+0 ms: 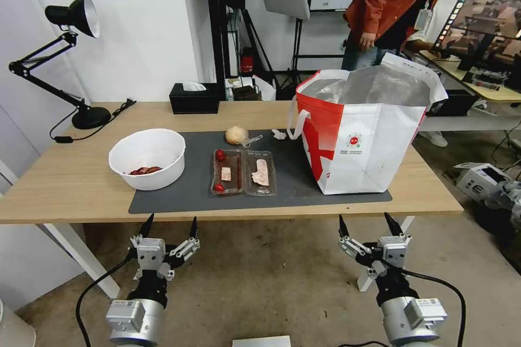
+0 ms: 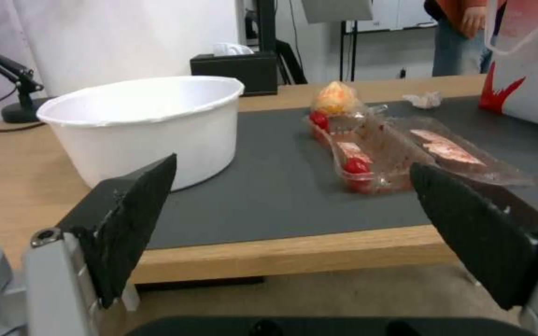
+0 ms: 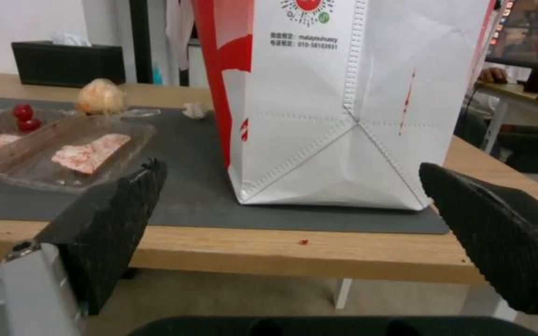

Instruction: Pick up the trash from the table and place it into the takeout bag.

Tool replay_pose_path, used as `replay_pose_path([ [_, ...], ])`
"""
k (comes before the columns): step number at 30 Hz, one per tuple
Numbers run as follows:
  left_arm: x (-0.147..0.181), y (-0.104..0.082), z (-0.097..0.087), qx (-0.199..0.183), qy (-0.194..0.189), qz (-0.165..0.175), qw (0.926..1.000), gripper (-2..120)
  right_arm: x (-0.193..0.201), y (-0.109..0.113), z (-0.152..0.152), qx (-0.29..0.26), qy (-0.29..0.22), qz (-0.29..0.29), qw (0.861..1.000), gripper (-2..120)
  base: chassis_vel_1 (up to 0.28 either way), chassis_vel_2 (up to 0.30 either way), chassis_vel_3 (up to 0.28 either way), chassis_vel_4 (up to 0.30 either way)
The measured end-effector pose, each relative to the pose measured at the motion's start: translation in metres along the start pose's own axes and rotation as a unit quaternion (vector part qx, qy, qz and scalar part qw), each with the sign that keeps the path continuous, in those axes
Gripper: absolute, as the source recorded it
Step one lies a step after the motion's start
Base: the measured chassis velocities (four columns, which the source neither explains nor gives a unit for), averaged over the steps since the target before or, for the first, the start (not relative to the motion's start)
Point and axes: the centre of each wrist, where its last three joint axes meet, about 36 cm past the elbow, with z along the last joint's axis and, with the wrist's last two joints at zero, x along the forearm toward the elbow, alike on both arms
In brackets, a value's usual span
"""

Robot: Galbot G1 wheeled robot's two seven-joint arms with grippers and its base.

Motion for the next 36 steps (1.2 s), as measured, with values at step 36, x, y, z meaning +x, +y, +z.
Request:
replay_pose_path([
  [36, -0.040, 0.008, 0.009, 0.001, -0.112, -0.027, 0.9933, 100, -0.036, -0.012, 0.001, 0.028, -0.092, 0.007, 0.995, 100, 0.000, 0.000, 0.000, 0.000],
])
